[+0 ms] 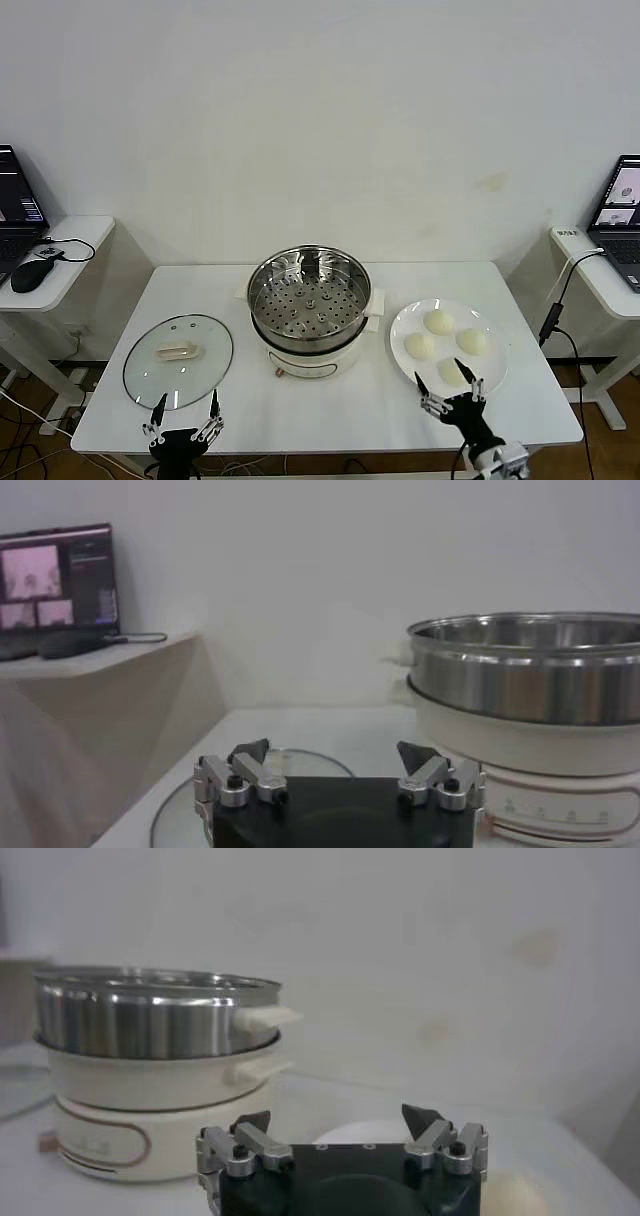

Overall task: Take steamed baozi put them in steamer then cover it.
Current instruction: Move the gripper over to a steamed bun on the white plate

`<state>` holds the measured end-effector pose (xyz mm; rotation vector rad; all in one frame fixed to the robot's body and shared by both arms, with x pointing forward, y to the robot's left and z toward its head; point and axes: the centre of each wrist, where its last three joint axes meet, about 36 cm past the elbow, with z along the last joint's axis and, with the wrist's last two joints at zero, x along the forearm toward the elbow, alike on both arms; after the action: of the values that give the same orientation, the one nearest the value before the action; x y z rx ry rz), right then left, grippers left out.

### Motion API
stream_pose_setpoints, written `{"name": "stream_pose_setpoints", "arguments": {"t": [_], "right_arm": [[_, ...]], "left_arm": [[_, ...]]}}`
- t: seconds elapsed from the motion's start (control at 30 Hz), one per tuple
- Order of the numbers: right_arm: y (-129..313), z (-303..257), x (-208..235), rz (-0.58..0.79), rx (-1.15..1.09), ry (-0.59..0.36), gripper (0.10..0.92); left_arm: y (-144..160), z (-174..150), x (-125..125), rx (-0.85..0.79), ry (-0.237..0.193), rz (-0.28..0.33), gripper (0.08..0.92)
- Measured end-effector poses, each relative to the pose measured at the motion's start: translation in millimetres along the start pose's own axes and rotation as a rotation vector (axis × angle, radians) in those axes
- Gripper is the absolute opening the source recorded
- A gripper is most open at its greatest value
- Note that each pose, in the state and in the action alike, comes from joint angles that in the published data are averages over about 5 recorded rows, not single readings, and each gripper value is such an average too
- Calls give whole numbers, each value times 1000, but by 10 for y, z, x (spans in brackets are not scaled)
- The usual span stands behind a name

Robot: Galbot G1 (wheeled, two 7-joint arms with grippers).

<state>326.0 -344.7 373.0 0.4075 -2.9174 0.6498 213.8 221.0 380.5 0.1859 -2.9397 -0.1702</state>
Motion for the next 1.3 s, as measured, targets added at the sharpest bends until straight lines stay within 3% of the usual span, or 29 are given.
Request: {"name": "stream_pose_setpoints", "arguments": {"t": [0.3, 0.67, 0.97, 1.3], "right_arm": [[-683, -232, -532, -113, 328, 64, 823], [-1419, -631, -1418, -402, 626, 191, 823], [-1685, -873, -2082, -665, 772, 338, 823], [-1704, -890, -2594, -816, 867, 506, 823]], "left_arm": [[1, -48, -58, -81, -16, 17, 823], [40, -62, -100, -164, -33, 5, 823], [109, -44, -140, -201, -35, -18, 823], [188, -9, -206, -227, -36, -46, 823]]}}
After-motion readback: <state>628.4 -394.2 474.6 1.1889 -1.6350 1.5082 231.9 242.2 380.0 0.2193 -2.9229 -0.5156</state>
